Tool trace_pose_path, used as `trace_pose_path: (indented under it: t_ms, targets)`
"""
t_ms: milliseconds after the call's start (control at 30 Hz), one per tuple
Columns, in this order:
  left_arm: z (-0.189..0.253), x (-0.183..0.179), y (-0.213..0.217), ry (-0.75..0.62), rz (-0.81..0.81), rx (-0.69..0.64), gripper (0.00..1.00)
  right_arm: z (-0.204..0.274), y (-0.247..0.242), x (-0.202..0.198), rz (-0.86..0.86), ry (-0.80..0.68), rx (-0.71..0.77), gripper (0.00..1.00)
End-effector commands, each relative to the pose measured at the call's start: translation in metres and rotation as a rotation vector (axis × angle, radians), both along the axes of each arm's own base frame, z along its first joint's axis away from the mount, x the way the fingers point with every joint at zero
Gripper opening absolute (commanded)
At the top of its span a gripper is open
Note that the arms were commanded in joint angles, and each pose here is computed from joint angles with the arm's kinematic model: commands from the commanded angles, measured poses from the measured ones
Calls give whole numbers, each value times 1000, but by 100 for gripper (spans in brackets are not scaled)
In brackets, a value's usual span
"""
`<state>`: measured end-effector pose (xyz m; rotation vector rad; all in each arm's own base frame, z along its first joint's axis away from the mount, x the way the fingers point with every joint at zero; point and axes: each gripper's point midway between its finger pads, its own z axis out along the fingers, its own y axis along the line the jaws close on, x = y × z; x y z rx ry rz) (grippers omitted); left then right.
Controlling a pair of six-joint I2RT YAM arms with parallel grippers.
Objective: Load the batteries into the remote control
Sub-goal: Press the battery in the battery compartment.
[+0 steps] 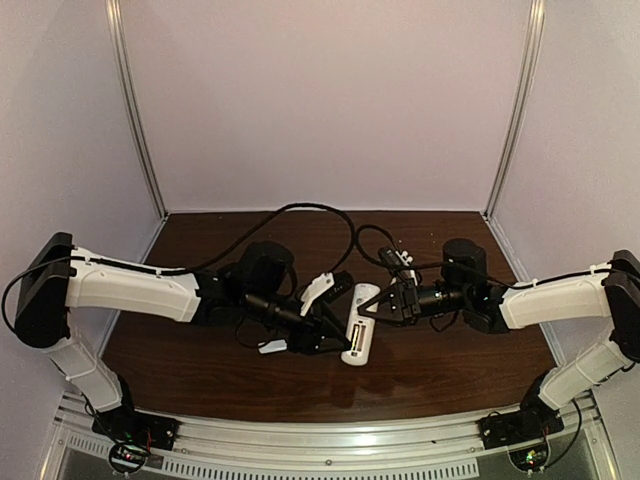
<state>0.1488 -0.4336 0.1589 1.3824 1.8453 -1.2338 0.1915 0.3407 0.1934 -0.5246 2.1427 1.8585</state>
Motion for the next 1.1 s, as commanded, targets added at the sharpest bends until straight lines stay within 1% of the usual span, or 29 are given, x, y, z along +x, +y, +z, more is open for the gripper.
trace_pose_path:
  t_ms: [0, 33, 100, 167, 200, 267, 367, 433, 633, 833, 900, 933, 967, 1000, 1067]
  targets:
    - [4, 19, -7, -37, 43, -21, 31, 25, 2, -11, 47, -30, 74, 0]
    - [3, 21, -7, -29, 46, -19, 28, 26, 3, -11, 47, -34, 75, 0]
    - [3, 20, -8, -25, 40, -16, 27, 25, 2, -11, 42, -42, 70, 0]
    - [3, 19, -8, -21, 37, -19, 35, 21, 1, -10, 34, -49, 52, 0]
    - [6, 19, -8, -23, 35, -30, 43, 19, 1, -9, 29, -53, 41, 0]
    - [12, 18, -9, -24, 28, -54, 50, 14, 0, -6, 14, -63, 14, 0]
    - [19, 19, -12, -14, 34, -77, 53, 10, -1, -2, -8, -76, -18, 0]
    - [24, 21, -16, -6, 44, -93, 54, 11, -1, -2, -11, -79, -19, 0]
    - [19, 32, -26, 30, 89, -89, 46, 12, -2, -3, -10, -91, -19, 0]
    - [0, 41, -24, 27, 133, -15, 32, 15, -5, -3, -18, -99, -19, 0]
    - [-6, 42, -23, 17, 140, 8, 31, 17, -6, -2, -23, -102, -14, 0]
    - [-8, 42, -22, 12, 137, 13, 32, 17, -7, -1, -26, -100, -15, 0]
    - [-8, 42, -22, 5, 132, 15, 36, 17, -9, 1, -34, -102, -17, 0]
    - [-7, 42, -22, -4, 126, 14, 42, 15, -12, 5, -50, -100, -23, 0]
    - [1, 43, -23, -29, 120, -5, 58, 8, -21, 15, -90, -91, -48, 0]
